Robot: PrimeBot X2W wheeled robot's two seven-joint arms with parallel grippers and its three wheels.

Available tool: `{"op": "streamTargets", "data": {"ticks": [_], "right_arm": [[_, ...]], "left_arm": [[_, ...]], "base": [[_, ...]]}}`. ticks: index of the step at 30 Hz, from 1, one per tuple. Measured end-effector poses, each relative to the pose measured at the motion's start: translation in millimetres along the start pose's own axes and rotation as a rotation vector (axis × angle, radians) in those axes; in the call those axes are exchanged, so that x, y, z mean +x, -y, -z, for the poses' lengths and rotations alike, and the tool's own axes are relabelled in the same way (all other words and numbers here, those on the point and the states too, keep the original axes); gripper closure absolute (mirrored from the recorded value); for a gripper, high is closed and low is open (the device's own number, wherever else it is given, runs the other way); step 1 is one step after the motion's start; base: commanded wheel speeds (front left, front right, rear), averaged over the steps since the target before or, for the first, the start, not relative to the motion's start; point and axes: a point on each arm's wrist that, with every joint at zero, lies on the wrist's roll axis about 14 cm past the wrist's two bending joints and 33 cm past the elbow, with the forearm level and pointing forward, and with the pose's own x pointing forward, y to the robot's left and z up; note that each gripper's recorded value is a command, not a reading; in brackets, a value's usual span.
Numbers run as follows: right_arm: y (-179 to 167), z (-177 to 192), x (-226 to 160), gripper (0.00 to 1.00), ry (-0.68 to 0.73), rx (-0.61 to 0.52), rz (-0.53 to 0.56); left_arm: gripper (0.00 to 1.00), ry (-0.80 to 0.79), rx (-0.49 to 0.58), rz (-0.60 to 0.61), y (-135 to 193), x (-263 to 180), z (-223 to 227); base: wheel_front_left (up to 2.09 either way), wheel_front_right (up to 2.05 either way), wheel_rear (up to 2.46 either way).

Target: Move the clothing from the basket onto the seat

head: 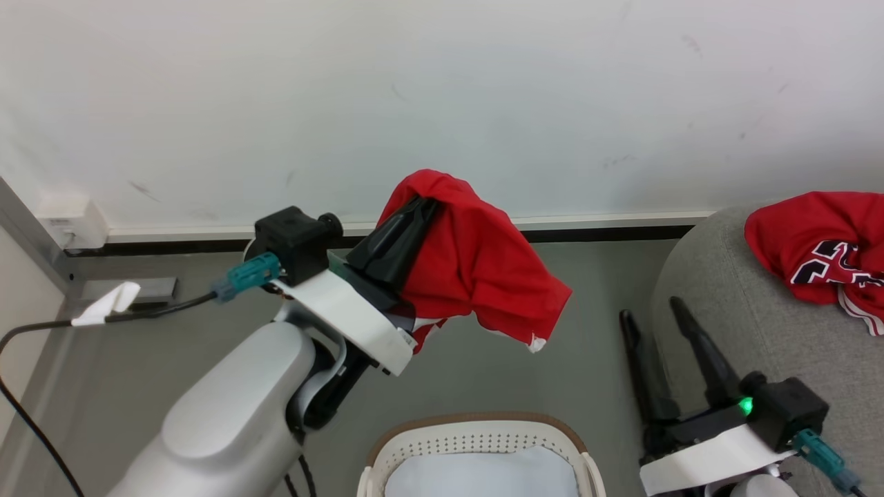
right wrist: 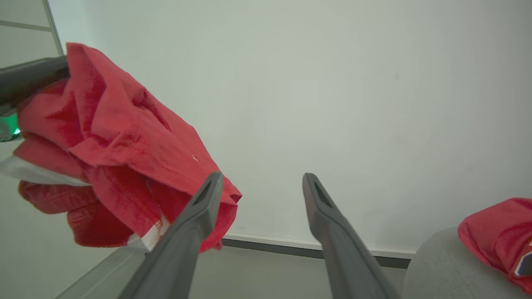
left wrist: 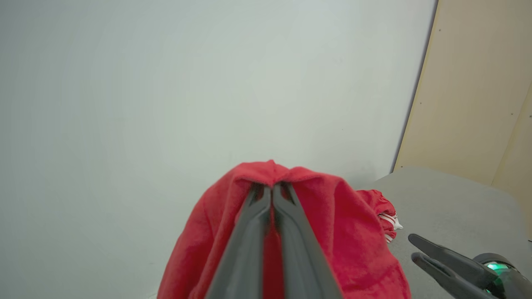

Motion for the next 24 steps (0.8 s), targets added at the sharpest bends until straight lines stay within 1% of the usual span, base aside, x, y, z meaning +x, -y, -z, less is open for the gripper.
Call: {"op": "streamTargets", "data": {"ticks": [8,17,21,24], "right_arm": [[-15,9,-2,0.0,-0.035,-0.023,-0.065],[-35,17,3,0.0,-0.072,-0.109,-0.175],[-48,23,10,0.0,-0.087,-0.128,-0.227],[-61,32,13,0.0,-0.112,-0.143,-0.276]], "left_arm": [[1.0,-0.004,-0.006,-0.006,1,-3,2],[1.0,-0.016,-0.021,-0.005,4,-5,9],[1.0,-0.033,-0.033,0.0,9,-10,16],[1.0,-0.058,-0.056,0.013,19,-17,26]], "base": [[0.0,0.0,0.0],[0.0,0.0,0.0],[0.0,0.0,0.0],[0.0,0.0,0.0]]}}
